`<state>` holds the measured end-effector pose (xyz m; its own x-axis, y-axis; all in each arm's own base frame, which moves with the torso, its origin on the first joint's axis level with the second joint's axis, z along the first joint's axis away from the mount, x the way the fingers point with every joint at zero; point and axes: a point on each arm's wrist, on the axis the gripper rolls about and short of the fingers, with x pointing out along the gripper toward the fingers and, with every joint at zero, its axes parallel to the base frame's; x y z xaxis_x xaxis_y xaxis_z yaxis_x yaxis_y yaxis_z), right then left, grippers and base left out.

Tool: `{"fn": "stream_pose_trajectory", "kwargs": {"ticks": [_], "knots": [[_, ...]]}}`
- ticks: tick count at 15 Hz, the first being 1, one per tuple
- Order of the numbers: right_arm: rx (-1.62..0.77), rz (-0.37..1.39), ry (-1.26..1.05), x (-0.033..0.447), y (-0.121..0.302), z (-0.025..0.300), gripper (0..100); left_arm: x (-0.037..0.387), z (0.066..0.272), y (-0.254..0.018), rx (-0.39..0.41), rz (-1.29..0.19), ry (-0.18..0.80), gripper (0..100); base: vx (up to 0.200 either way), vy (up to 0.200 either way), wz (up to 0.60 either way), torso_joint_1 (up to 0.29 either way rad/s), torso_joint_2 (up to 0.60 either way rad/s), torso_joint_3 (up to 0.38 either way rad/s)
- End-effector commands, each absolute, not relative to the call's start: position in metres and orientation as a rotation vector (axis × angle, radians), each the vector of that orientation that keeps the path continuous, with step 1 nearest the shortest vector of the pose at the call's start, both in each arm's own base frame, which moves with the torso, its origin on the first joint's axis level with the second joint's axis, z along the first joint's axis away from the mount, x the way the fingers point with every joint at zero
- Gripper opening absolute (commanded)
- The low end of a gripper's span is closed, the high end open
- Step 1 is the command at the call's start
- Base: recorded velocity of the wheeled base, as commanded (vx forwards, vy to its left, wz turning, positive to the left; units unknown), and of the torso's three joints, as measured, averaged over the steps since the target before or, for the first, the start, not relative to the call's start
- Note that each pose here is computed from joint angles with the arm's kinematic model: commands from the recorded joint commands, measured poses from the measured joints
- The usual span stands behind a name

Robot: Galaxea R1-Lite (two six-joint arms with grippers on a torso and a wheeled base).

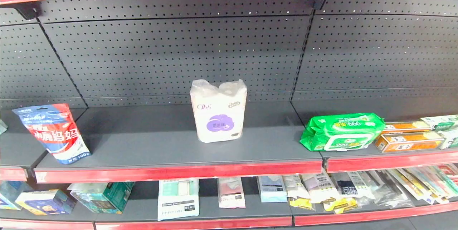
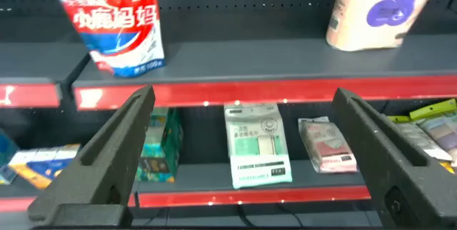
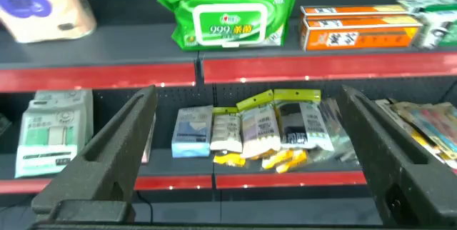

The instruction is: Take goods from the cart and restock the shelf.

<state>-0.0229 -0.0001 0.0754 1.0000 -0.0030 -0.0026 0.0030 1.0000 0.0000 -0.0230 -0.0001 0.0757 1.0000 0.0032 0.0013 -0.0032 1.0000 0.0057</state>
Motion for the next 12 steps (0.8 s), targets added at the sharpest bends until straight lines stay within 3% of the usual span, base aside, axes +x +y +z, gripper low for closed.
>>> {"fn": "stream_pose_trajectory", "kwargs": {"ticks": [1,12], "knots": [[0.0,-0.003,0.003,-0.0229,-0.0001,0.0754,100,-0.0229,0.0757,-0.0001,0.006,0.003,0.0,100,0.0,0.0,-0.6,-0.012,0.0,0.002],[0.0,-0.002,0.003,-0.0229,-0.0002,0.0754,100,-0.0229,0.0757,-0.0001,0.006,0.003,0.0,100,0.0,0.0,-0.6,0.001,0.0,0.001]]}}
